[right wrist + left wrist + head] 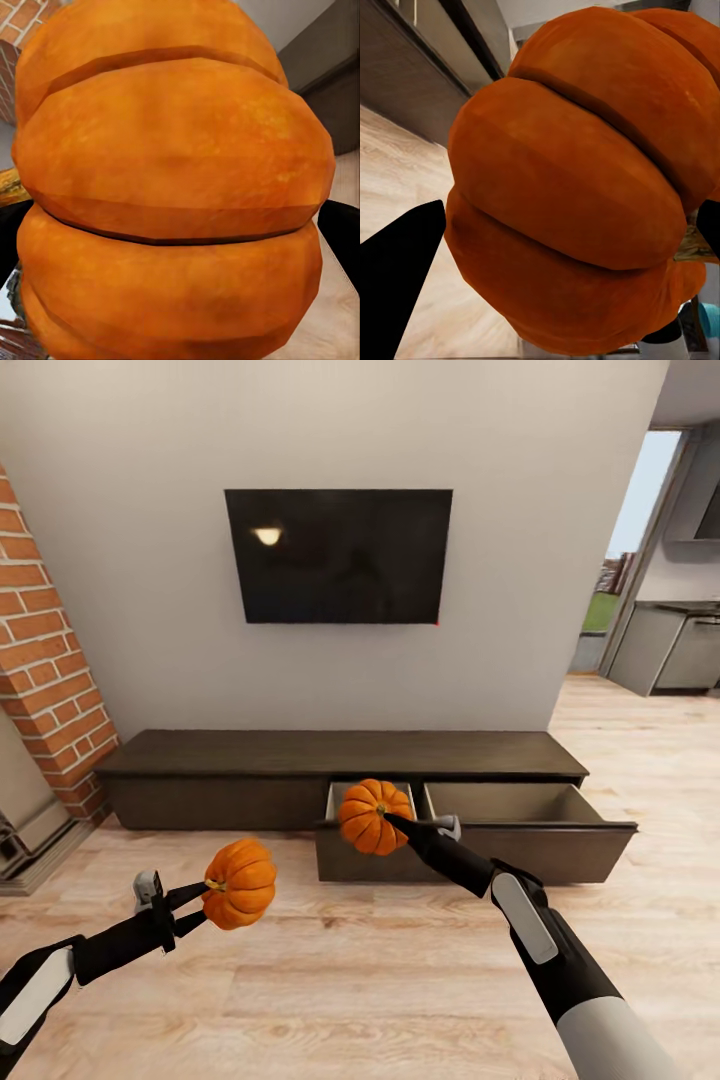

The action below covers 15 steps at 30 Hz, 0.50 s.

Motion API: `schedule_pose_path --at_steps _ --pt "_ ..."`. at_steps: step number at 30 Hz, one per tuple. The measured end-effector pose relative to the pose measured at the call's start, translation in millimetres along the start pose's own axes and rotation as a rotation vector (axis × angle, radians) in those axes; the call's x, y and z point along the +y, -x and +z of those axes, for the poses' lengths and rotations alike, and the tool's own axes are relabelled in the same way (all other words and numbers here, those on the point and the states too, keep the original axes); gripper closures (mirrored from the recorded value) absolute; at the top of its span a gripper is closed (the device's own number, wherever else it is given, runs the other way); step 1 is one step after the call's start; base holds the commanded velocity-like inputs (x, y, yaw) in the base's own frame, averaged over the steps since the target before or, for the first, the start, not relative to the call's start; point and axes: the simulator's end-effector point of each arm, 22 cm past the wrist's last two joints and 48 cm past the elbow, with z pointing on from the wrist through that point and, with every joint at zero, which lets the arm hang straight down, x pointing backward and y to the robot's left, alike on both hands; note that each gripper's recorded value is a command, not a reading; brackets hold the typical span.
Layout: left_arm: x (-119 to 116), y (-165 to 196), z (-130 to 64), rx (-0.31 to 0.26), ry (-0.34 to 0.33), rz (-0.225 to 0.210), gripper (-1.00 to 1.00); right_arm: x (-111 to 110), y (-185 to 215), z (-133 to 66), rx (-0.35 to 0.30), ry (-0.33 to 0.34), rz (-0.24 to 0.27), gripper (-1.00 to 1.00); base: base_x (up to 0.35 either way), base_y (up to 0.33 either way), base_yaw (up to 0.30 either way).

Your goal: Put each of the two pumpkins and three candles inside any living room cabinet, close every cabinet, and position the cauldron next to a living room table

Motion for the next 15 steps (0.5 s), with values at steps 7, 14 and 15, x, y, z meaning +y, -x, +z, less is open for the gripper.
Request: schedule_pose_path --at_steps 7,14,15 --pt "-17 4 -0.9 -0.001 -0.005 0.006 1.00 15 9 0.3 -0.002 0.004 -0.006 1.00 0.000 0.000 -0.208" --pt "-33 4 3.6 0.004 -0.015 0.009 1.00 30 19 0.4 -0.005 0.008 -0.012 1.00 0.000 0.000 -0.208" --pt "-36 3 4.8 0.005 -0.017 0.009 1.00 33 20 0.4 -0.005 0.009 -0.013 1.00 0.000 0.000 -0.208"
